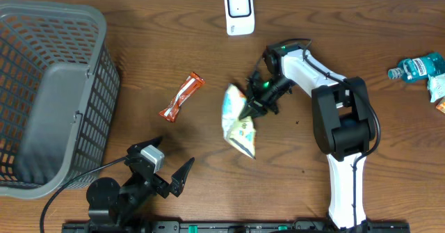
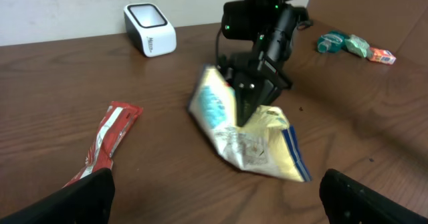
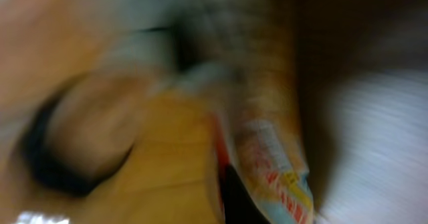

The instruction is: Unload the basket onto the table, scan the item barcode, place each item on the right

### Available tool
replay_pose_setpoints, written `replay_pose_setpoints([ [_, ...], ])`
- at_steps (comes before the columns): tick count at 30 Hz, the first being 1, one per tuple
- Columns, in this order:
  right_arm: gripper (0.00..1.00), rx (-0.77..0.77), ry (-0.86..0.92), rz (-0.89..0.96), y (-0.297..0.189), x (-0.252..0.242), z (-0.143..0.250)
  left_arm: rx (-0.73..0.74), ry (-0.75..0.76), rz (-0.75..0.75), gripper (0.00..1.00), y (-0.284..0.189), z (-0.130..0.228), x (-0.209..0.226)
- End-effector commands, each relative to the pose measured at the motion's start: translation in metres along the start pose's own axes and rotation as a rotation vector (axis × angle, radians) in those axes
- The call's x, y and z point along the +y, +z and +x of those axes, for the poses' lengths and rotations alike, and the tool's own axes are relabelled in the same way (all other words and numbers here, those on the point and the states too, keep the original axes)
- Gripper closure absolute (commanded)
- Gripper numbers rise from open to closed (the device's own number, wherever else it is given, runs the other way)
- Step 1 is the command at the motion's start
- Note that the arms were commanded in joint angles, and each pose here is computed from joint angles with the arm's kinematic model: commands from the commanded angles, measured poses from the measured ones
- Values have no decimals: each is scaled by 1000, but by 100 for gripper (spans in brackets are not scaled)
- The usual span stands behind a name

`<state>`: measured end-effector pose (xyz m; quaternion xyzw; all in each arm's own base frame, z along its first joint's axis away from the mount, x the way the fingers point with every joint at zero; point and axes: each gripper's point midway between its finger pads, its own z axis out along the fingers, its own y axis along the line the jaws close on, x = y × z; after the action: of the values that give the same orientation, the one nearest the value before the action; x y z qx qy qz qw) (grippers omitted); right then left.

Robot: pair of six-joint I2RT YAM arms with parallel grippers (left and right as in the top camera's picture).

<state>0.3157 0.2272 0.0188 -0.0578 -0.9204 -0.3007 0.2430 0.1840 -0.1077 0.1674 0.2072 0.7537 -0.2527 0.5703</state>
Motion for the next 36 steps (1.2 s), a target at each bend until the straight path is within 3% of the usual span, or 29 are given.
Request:
replay_pose_setpoints([
  [1,99,-232,223,471,-33,-75,-31,-4,21,2,2,0,0,-1],
  [9,99,-379,175,620,-104,-46,-21,-4,20,2,2,0,0,-1],
  [14,99,-550,192,740,-140,-23,-10,-4,21,2,2,0,0,-1],
  [21,99,-772,157,961,-146,1,-5,-4,21,2,2,0,0,-1],
  [22,91,-779,134,957,-139,9,-4,-4,20,2,2,0,0,-1],
  [24,57,-791,91,943,-128,22,-4,-4,21,2,2,0,0,-1],
  [25,52,-796,75,940,-124,27,-4,-4,21,2,2,0,0,-1],
  [30,46,-759,66,885,-118,38,6,-4,20,2,2,0,0,-1],
  [36,55,-745,231,823,-179,3,26,-4,21,2,2,0,0,-1],
])
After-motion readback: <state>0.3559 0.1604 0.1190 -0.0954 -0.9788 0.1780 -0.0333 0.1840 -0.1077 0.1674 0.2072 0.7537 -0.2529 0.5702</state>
